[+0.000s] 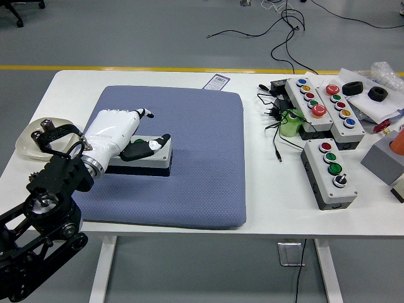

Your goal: Pick up the button,place it on the desk,press the button,press the button

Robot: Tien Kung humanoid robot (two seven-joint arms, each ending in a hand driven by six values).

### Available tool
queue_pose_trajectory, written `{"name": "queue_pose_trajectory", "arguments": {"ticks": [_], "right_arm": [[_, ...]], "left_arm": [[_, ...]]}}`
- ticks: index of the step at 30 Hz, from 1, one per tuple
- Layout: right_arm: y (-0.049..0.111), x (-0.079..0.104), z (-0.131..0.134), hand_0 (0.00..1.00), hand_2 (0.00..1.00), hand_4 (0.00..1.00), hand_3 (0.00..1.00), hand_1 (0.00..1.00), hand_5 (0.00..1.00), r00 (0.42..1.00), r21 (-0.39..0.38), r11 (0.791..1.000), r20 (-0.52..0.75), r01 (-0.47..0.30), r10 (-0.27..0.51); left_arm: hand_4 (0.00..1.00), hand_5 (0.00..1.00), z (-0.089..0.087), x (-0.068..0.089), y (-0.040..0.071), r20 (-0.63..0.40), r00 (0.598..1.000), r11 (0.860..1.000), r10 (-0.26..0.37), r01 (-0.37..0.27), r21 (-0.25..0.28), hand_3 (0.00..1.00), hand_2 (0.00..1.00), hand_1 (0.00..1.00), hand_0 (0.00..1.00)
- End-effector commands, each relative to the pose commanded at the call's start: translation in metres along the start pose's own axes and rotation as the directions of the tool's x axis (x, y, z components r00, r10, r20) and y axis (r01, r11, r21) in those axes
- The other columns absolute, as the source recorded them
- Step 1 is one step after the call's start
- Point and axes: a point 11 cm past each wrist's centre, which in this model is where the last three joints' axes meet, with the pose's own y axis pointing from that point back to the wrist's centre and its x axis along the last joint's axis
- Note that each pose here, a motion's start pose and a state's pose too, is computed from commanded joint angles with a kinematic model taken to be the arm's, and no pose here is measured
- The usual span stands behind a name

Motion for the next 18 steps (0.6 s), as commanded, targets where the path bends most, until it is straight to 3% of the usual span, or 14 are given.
{"name": "queue_pose_trajectory", "arguments": {"ticks": [5,6,8,11,12,14,16,18], "right_arm": [[0.000,0.000,-0.001,0.654,0.765,0.349,0.653,0.692,0.178,1.000,0.002,1.000,-0.001,-0.002,0.002],[0.000,0.000,-0.001,0.656,0.765,0.348,0.653,0.692,0.175,1.000,0.002,1.000,-0.001,-0.002,0.002],[0.000,0.000,-0.001,0.656,0.765,0.348,0.653,0.692,0.175,1.000,0.002,1.000,-0.001,-0.002,0.002],[0.000,0.000,-0.002,0.656,0.765,0.348,0.653,0.692,0.175,1.000,0.002,1.000,0.000,-0.002,0.002],[0.000,0.000,-0.002,0.655,0.765,0.348,0.653,0.691,0.177,1.000,0.003,1.000,0.000,-0.003,0.003],[0.000,0.000,-0.002,0.655,0.765,0.348,0.653,0.691,0.177,1.000,0.003,1.000,0.001,-0.003,0.003],[0.000,0.000,-0.003,0.655,0.765,0.348,0.653,0.691,0.177,1.000,0.004,1.000,-0.001,-0.004,0.004],[0.000,0.000,-0.004,0.654,0.763,0.348,0.653,0.691,0.179,1.000,0.004,1.000,-0.001,-0.004,0.004]], "left_arm": [[0.704,0.998,-0.002,0.017,0.004,-0.241,0.968,0.995,0.076,-0.088,-0.041,0.914,0.489,0.418,0.275],[0.680,0.962,-0.003,0.019,0.004,-0.305,0.948,0.992,0.094,-0.114,-0.048,0.998,0.944,0.842,0.722],[0.680,0.962,-0.003,0.024,0.005,-0.418,0.899,0.983,0.129,-0.170,-0.062,0.998,0.944,0.842,0.722],[0.680,0.962,-0.001,0.032,0.009,-0.565,0.804,0.958,0.185,-0.275,-0.078,0.998,0.944,0.842,0.722],[0.680,0.984,-0.002,0.036,0.010,-0.611,0.763,0.946,0.209,-0.317,-0.073,0.998,0.998,0.957,0.906],[0.680,0.984,-0.005,0.039,0.011,-0.680,0.698,0.929,0.227,-0.364,-0.063,0.998,0.998,0.957,0.906],[0.680,0.984,-0.008,0.039,0.011,-0.734,0.646,0.929,0.211,-0.367,-0.056,0.998,0.998,0.957,0.906],[0.675,0.998,-0.012,0.036,0.010,-0.782,0.594,0.936,0.189,-0.349,-0.039,0.998,0.998,0.955,0.906]]}}
